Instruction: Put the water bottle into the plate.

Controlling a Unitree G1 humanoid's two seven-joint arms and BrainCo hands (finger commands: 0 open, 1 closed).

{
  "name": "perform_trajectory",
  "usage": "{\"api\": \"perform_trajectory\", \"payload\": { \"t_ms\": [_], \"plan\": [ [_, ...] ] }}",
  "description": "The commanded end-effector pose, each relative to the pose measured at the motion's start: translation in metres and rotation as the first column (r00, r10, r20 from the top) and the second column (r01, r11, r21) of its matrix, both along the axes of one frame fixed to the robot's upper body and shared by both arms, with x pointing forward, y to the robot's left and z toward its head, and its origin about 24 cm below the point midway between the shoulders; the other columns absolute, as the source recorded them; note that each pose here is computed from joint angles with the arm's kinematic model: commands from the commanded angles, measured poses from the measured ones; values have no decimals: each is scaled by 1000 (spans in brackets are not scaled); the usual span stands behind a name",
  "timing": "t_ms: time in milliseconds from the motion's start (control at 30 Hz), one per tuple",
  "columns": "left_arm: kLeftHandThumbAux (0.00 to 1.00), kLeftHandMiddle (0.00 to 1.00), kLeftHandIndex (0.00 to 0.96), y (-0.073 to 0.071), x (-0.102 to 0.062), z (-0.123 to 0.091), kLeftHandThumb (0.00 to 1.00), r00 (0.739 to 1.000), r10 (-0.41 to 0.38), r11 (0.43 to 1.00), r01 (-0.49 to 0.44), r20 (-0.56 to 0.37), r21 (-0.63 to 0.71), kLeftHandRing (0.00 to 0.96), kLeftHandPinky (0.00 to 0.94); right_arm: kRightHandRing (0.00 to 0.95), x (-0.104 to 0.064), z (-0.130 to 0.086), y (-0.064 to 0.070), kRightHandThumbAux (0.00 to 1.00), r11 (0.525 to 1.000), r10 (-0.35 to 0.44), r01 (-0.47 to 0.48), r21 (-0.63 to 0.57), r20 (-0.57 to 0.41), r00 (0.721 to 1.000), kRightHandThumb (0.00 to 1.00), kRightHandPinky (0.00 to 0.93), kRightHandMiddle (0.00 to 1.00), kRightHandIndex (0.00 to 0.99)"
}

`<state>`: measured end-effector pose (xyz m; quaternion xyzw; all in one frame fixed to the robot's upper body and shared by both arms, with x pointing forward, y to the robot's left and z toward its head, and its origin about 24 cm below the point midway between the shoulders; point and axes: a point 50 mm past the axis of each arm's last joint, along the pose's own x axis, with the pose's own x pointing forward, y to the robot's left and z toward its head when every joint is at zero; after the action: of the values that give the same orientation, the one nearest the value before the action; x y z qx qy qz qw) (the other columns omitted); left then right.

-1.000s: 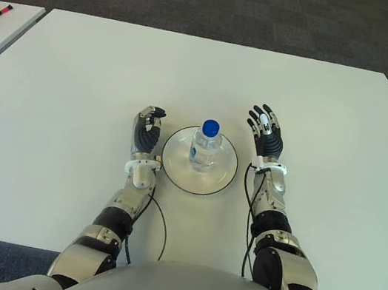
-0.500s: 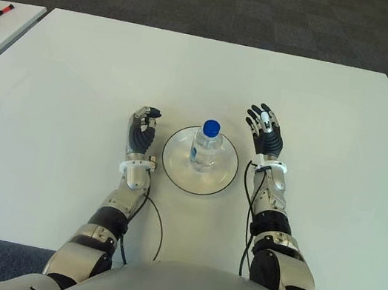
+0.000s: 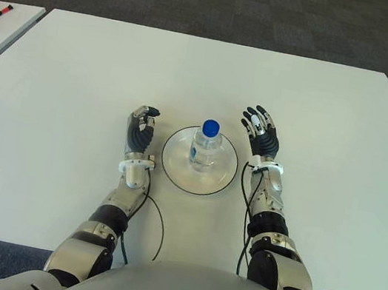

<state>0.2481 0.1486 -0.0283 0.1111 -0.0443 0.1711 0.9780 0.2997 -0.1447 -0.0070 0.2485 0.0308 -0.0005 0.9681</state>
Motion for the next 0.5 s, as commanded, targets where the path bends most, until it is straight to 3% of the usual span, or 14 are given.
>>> {"api": "perform_trajectory", "payload": {
  "t_ms": [33,500],
  "plan": [
    [673,434,442,3,-4,-6,838,1000,16,1000,-16,-25,18,364,388,380,-6,-6,1,812,1000,-14,14,-14,-28,1000,366,408,341,254],
    [673,428,449,5,-4,-8,838,999,26,1000,-26,-29,10,357,372,400,-9,-9,1,818,998,-26,23,-51,-43,999,442,423,367,278]
  ]
}}
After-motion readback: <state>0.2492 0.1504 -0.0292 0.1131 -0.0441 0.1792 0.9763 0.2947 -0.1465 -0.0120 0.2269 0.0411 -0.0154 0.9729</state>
